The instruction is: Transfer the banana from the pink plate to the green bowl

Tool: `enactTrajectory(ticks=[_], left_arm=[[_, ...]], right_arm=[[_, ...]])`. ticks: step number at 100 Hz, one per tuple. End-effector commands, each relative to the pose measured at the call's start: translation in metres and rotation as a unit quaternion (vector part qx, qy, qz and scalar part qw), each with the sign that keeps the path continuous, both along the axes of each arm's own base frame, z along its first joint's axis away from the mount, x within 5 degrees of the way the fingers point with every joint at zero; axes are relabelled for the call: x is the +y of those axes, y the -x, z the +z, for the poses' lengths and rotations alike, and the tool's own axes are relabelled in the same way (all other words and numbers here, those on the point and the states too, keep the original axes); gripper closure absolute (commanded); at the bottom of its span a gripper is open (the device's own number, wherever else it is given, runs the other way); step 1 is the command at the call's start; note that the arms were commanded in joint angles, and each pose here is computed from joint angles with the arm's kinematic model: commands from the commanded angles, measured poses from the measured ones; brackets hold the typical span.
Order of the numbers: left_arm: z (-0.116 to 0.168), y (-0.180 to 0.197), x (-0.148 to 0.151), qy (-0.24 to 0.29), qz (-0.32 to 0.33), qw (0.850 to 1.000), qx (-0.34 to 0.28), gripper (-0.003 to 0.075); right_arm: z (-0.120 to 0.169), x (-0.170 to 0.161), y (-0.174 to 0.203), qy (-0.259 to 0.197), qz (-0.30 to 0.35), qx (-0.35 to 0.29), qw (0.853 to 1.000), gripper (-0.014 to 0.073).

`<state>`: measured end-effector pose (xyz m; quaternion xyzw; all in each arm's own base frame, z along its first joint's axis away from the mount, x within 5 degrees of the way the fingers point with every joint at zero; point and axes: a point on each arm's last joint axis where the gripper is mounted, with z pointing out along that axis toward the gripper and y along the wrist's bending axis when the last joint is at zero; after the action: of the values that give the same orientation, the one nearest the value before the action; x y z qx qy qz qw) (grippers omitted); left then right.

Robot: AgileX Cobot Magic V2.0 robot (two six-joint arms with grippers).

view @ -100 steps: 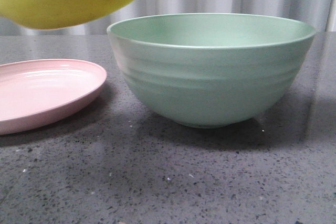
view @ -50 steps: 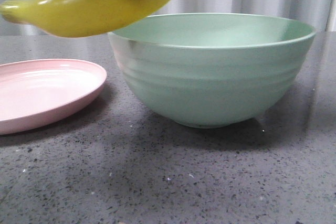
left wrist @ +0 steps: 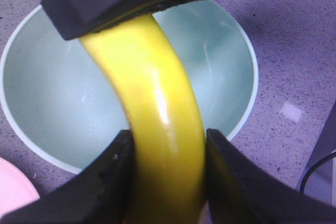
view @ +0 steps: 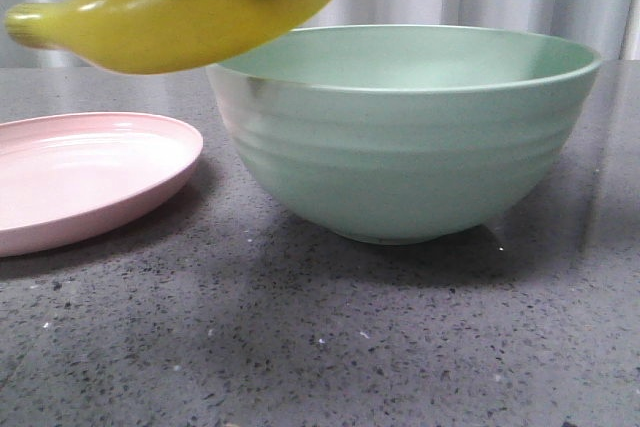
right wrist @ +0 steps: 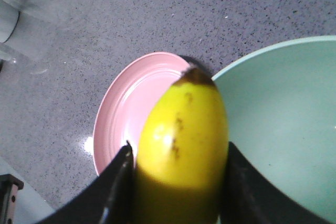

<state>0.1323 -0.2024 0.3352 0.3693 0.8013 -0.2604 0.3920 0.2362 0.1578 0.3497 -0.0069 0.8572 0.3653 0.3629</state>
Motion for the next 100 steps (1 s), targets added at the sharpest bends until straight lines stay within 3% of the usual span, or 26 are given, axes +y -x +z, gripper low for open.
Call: enactTrajectory(ticks=[1,13,21,37,50,74,88,100], left_arm=[[0.025,0.001,-0.001,0.063,0.0,0.997,-0.037,0.0548],[0.024,0.001,-0.001,0.062,0.0,0.997,-0.037,0.0422],[0.024,0.0,-0.001,0.062,0.001,0.997,-0.037,0.0379],[0.026,0.001,0.0,0.064,0.001,0.997,-0.038,0.0379],[0.029,0.003,0.003,0.07,0.001,0.997,-0.042,0.0384],[0.034,0.006,0.007,0.078,0.001,0.996,-0.047,0.0384],[0.034,0.006,0.007,0.078,0.001,0.996,-0.047,0.0384],[0.034,0.006,0.007,0.079,0.001,0.996,-0.046,0.0384]], right_arm=[[0.02,-0.003,0.0,-0.015,-0.009,-0.047,0.999,0.054],[0.02,-0.003,0.0,-0.014,-0.008,-0.046,0.999,0.0668],[0.02,-0.003,0.0,-0.014,-0.008,-0.046,0.999,0.0666],[0.027,-0.007,0.004,-0.014,-0.012,-0.063,0.998,0.0666],[0.043,-0.019,0.011,0.0,-0.023,-0.115,0.993,0.0666],[0.058,-0.042,0.007,0.103,-0.045,-0.206,0.972,0.0666],[0.052,-0.045,-0.001,0.151,-0.043,-0.216,0.964,0.0666],[0.042,-0.041,-0.01,0.164,-0.038,-0.203,0.965,0.0666]])
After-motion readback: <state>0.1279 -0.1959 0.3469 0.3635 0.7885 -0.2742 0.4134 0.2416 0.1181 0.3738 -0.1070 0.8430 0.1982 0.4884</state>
